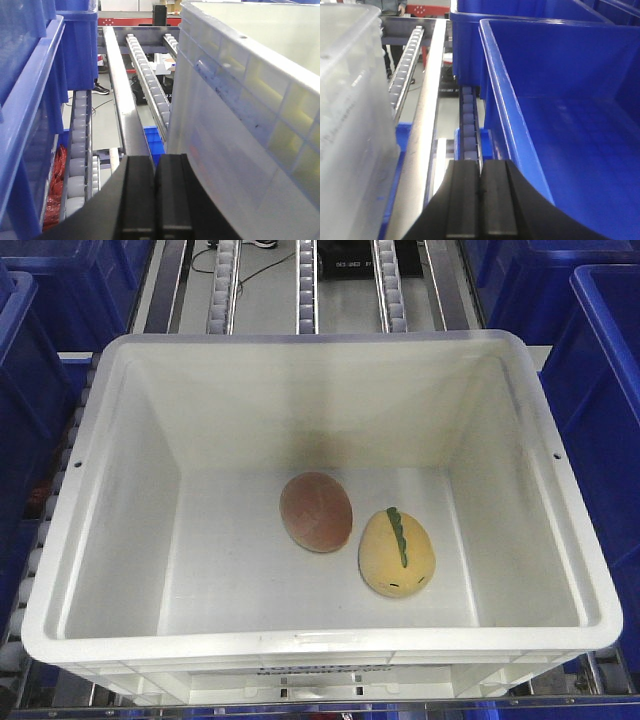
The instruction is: Place moving items into box and shelve
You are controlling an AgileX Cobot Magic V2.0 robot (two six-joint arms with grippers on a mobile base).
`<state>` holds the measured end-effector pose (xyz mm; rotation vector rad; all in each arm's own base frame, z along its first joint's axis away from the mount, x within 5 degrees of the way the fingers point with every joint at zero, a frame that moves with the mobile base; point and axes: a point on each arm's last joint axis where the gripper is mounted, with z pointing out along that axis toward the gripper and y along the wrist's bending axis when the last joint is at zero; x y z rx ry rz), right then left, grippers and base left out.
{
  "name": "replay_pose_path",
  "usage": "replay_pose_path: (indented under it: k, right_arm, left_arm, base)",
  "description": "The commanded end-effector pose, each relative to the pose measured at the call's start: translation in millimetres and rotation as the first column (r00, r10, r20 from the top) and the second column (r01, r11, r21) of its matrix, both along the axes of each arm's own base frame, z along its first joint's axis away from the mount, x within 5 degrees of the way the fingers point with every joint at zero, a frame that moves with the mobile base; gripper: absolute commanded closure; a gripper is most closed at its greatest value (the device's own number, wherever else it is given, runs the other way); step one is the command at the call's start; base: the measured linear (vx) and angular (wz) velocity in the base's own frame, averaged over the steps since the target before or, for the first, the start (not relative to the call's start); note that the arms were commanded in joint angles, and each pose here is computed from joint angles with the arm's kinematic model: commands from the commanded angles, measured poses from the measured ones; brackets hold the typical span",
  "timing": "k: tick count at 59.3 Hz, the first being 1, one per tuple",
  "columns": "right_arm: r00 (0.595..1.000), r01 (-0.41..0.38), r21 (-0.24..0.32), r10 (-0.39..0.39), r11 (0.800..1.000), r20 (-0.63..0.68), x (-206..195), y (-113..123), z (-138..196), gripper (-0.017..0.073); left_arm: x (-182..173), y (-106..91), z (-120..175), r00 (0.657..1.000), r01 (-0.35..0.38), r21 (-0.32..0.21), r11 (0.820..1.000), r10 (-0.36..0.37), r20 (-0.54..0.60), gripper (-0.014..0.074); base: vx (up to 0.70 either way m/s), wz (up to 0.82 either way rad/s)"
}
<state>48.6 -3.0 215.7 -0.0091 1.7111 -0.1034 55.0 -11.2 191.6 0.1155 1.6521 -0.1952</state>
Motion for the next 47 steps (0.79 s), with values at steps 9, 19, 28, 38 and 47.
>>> replay_pose_path:
  k: [9,19,28,38,47]
  right_arm:
    - [0.985,0.008,-0.007,-0.007,1.000,0.170,7,-1,-18,0.0571]
    - [0.990,0.008,-0.013,-0.006,1.000,0.140,7,-1,-20,0.0568]
    - [0.989,0.007,-0.010,-0.005,1.000,0.148,7,-1,-19,0.0568]
    - [0.989,0.007,-0.010,-0.005,1.000,0.147,7,-1,-19,0.0568]
    - [0.989,0.007,-0.010,-0.005,1.000,0.147,7,-1,-19,0.0568]
  left_arm:
    - [1,0.7,1,0.996,-0.012,-0.005,1.000,0.012,0.083,0.0600]
    - [1,0.7,1,0.996,-0.012,-0.005,1.000,0.012,0.083,0.0600]
    - [1,0.7,1,0.996,-0.012,-0.005,1.000,0.012,0.083,0.0600]
    - [1,0.7,1,0.996,-0.012,-0.005,1.000,0.012,0.083,0.0600]
    - [1,0.7,1,0.996,-0.012,-0.005,1.000,0.012,0.083,0.0600]
  base:
    - [0.00,0.00]
    - [0.00,0.00]
    - [0.00,0.00]
    - [0.00,0.00]
    - [0.00,0.00]
